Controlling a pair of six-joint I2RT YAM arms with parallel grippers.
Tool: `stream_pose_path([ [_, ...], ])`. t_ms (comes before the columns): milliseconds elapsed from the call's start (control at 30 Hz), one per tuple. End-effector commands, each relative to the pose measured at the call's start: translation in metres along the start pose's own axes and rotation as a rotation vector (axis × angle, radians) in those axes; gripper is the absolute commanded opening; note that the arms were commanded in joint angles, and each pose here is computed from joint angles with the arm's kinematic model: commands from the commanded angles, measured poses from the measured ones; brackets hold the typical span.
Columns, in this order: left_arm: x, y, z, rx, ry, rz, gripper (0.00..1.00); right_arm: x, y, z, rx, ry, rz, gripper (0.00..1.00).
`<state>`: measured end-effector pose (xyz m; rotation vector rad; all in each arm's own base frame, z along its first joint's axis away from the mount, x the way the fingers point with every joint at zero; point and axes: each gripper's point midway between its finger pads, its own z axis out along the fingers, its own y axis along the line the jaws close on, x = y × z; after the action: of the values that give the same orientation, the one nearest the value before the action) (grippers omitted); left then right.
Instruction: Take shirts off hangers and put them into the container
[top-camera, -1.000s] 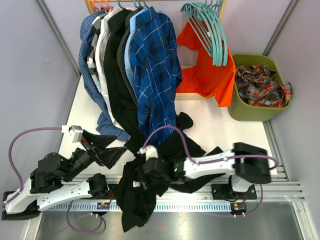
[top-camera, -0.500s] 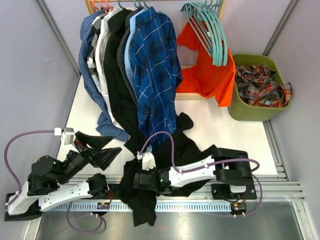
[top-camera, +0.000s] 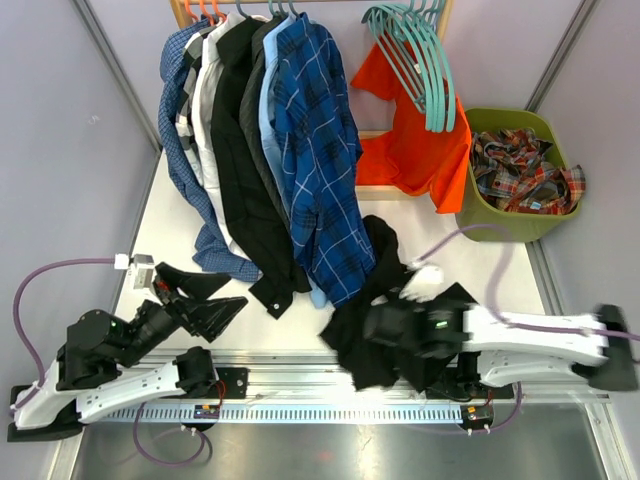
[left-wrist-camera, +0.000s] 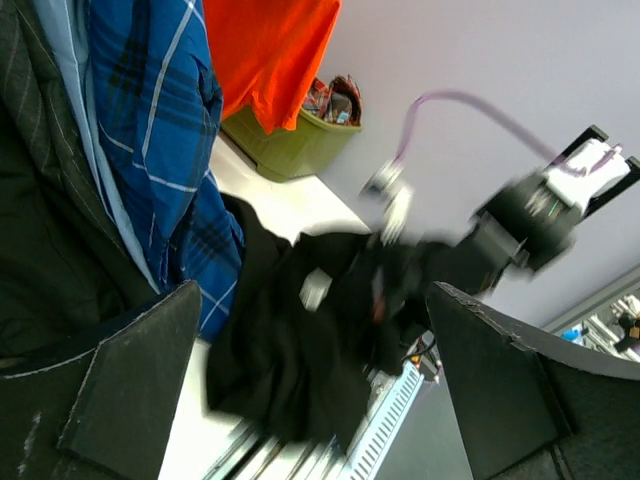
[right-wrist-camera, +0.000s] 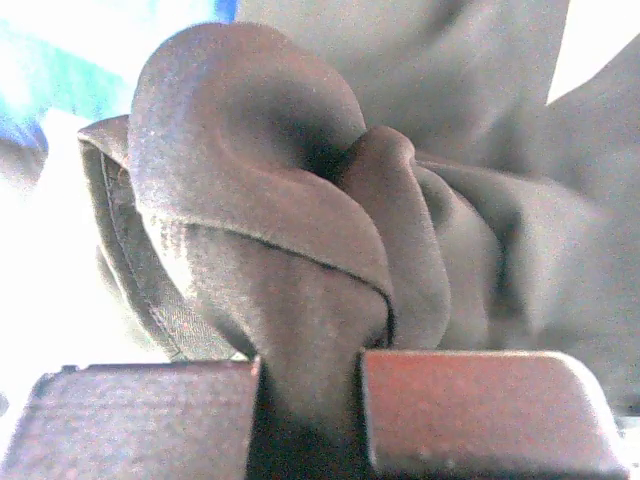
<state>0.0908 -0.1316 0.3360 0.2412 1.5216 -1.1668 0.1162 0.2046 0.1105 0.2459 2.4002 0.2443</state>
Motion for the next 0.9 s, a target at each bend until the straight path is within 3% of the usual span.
stream_pose_path([
  [0,0.001,-0.013,0.010,0.038,0.016,-0.013,0.99,-0.093,-0.073,-0.032,0.123,-0.298,0.136,0.00],
  [100,0.005,-0.017,0.016,0.043,0.036,-0.008,0.99,-0.142,-0.098,-0.058,0.130,-0.426,0.196,0.00],
  [133,0.006,-0.018,0.018,0.046,0.042,-0.007,0.99,-0.151,-0.101,-0.063,0.149,-0.442,0.148,0.00],
  [300,0.007,-0.026,0.027,0.059,0.060,-0.002,0.99,-0.207,-0.123,-0.092,0.309,-0.604,0.219,0.00],
  [333,0.007,-0.028,0.028,0.067,0.064,-0.002,0.99,-0.214,-0.125,-0.095,0.337,-0.597,0.133,0.00],
  [400,0.006,-0.030,0.029,0.072,0.068,-0.001,0.99,-0.239,-0.109,-0.089,0.263,-0.610,0.232,0.00],
  [433,0.006,-0.032,0.029,0.079,0.074,0.000,0.99,-0.248,-0.113,-0.090,0.267,-0.605,0.145,0.00],
  [467,0.005,-0.033,0.029,0.083,0.073,0.000,0.99,-0.266,-0.112,-0.088,0.248,-0.640,0.199,0.00],
  [533,0.003,-0.037,0.028,0.098,0.073,-0.002,0.99,-0.286,-0.141,-0.070,0.309,-0.579,0.239,0.00],
  [567,0.002,-0.038,0.028,0.102,0.071,-0.003,0.99,-0.304,-0.145,-0.067,0.293,-0.589,0.268,0.00],
  [600,0.000,-0.040,0.026,0.110,0.070,-0.006,0.99,-0.310,-0.141,-0.046,0.229,-0.513,0.255,0.00],
  [633,-0.001,-0.040,0.026,0.111,0.069,-0.007,0.99,-0.326,-0.175,-0.047,0.298,-0.537,0.332,0.00],
  [733,-0.006,-0.041,0.022,0.118,0.059,-0.009,0.99,-0.377,-0.188,-0.056,0.308,-0.630,0.371,0.00],
  [800,-0.006,-0.040,0.022,0.113,0.056,-0.003,0.99,-0.418,-0.178,-0.081,0.262,-0.713,0.382,0.00],
  [867,-0.010,-0.041,0.021,0.115,0.050,0.000,0.99,-0.450,-0.173,-0.072,0.244,-0.721,0.386,0.00],
])
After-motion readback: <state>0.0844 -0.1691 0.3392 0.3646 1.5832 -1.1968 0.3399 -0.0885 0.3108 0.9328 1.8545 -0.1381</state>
